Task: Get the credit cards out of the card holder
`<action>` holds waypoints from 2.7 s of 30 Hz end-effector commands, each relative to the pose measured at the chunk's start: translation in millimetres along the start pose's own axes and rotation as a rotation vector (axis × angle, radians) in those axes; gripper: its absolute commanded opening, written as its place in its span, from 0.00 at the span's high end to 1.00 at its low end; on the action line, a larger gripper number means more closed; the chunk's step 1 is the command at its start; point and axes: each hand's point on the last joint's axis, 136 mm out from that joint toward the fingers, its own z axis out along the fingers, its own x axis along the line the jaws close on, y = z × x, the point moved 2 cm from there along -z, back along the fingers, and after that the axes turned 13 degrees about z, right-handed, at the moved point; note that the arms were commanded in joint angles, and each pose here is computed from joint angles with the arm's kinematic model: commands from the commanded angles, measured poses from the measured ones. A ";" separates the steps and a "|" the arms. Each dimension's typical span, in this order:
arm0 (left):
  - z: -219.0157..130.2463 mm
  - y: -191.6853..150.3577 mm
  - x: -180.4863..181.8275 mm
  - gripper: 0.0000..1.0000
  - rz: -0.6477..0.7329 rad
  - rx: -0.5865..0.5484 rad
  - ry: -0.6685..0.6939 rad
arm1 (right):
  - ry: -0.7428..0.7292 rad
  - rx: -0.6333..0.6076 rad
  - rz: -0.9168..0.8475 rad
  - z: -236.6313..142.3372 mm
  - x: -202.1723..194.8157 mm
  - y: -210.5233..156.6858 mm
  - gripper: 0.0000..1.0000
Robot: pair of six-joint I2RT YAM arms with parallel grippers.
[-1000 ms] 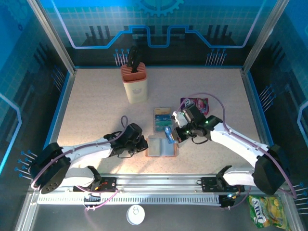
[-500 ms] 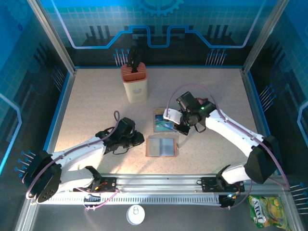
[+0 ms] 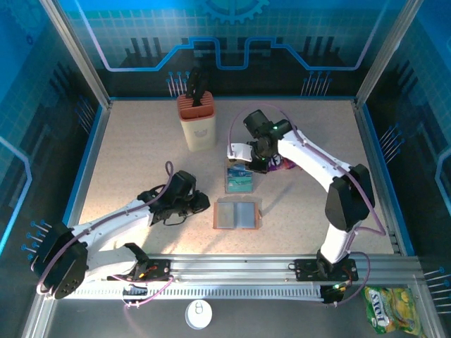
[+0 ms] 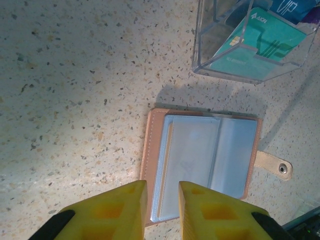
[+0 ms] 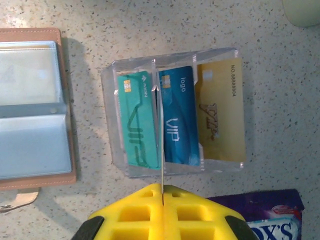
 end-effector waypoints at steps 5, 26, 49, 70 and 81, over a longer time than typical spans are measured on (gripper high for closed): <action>-8.7 1.0 -0.5 0.77 0.014 0.000 -0.005 | 0.072 0.020 -0.005 17.9 -8.5 3.9 1.00; -8.9 -5.2 3.1 0.75 -0.016 0.003 -0.026 | -0.052 0.057 0.066 11.2 -13.6 13.8 0.78; 45.6 -20.8 -19.3 1.00 -0.026 0.131 -0.081 | -0.005 -0.351 0.783 -7.9 70.7 11.5 0.75; 55.4 -56.4 0.3 1.00 -0.042 0.200 0.000 | 0.177 -0.330 1.109 24.6 118.8 -12.0 0.74; 57.1 -64.5 1.0 1.00 -0.059 0.223 -0.013 | 0.248 -0.300 1.119 35.7 131.9 -2.3 0.70</action>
